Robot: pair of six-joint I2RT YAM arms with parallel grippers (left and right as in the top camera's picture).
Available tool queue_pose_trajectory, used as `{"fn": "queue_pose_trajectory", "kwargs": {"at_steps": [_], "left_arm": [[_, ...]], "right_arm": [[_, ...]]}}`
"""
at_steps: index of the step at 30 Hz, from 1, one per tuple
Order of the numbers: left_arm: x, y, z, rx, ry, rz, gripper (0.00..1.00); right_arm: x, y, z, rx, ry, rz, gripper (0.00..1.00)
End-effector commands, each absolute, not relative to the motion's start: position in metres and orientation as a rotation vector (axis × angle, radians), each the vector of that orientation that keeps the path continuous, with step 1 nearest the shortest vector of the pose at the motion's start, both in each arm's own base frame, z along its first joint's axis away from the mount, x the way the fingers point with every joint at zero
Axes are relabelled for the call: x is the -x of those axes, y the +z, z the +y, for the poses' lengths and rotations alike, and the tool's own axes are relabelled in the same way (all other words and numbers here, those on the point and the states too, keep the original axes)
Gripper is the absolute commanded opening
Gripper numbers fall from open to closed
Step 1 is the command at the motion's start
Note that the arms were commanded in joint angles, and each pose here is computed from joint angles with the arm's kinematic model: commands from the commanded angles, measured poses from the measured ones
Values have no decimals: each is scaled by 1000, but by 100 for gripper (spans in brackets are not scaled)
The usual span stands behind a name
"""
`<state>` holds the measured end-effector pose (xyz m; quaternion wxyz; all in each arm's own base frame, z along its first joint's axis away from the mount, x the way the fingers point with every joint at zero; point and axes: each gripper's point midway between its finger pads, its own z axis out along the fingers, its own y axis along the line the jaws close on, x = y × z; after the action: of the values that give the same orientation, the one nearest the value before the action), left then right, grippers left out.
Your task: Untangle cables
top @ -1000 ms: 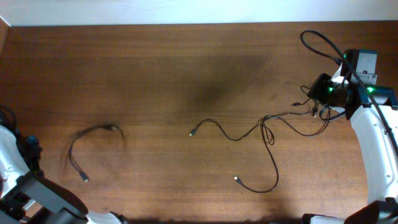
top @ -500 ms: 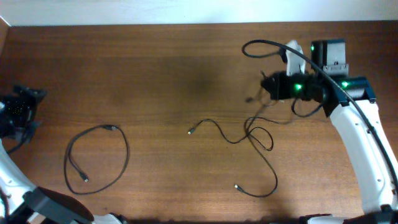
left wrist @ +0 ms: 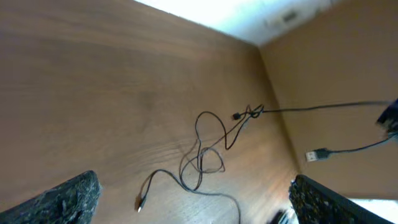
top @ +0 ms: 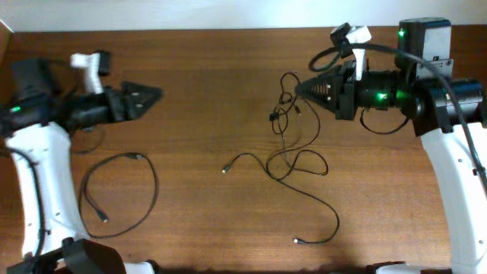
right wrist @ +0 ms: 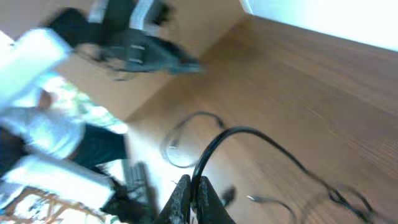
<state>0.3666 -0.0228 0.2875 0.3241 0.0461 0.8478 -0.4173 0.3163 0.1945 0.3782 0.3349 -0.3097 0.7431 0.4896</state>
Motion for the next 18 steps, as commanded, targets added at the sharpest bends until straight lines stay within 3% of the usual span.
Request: {"fn": "queue_pose_trajectory", "kwargs": {"at_steps": [1, 10, 18], "left_arm": [[-372, 299, -63, -353, -1041, 2169, 99], [-400, 280, -168, -735, -723, 2132, 99], [-391, 261, -240, -919, -774, 2080, 99]], "right_arm": [[-288, 409, 206, 965, 1434, 1727, 4], [-272, 421, 210, 970, 1579, 1690, 4], [-273, 420, 210, 927, 1609, 1735, 4]]}}
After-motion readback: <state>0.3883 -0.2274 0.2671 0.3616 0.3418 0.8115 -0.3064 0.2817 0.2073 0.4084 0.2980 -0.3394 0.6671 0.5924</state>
